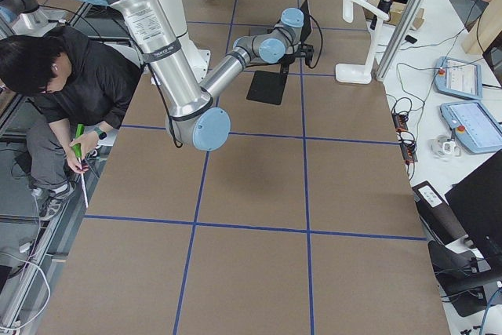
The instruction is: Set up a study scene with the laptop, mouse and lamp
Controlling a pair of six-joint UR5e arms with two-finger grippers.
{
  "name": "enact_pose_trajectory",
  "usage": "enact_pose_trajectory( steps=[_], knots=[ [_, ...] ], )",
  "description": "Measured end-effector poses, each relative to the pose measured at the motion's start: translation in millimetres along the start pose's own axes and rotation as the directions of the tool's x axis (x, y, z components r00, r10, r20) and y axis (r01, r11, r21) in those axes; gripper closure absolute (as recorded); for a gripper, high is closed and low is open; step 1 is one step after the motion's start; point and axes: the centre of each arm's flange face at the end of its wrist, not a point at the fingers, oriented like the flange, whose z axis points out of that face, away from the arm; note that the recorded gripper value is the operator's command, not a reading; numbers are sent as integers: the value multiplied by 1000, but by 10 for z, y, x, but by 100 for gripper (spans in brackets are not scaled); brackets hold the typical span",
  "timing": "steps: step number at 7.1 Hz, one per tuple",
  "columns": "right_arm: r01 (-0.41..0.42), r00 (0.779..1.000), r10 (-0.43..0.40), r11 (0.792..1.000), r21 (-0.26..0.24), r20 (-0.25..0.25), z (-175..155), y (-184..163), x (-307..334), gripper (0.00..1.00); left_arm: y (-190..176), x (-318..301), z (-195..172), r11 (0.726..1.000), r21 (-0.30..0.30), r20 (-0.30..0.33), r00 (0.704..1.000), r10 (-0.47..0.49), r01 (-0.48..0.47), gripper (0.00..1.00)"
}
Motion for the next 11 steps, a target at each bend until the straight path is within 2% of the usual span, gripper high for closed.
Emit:
enact_pose_trajectory(
  steps=[2,4,6,8,9,11],
  knots=[
    [0,1000,0,1000,-1,-1,9,2,1,0,22,3,-65,1000,-1,-36,999,-13,13,81],
    [1,1000,-1,1000,-2,-1,12,4,-1,0,74,221,-232,1000,-4,-145,989,-21,21,81],
    [5,1000,-5,1000,-7,4,11,14,-30,0,177,795,-544,998,-22,-280,958,-58,54,83],
    [5,1000,-5,1000,-8,3,2,-15,1,0,176,1539,-830,994,-17,-348,932,-103,104,83],
    [-1,1000,1,1000,-1,-3,-32,-88,111,0,34,2062,-945,990,-2,-369,920,-134,143,83],
    [23,999,-22,1000,15,-32,-105,-297,540,0,-640,3404,-1298,969,19,-382,897,-221,247,83]
  ],
)
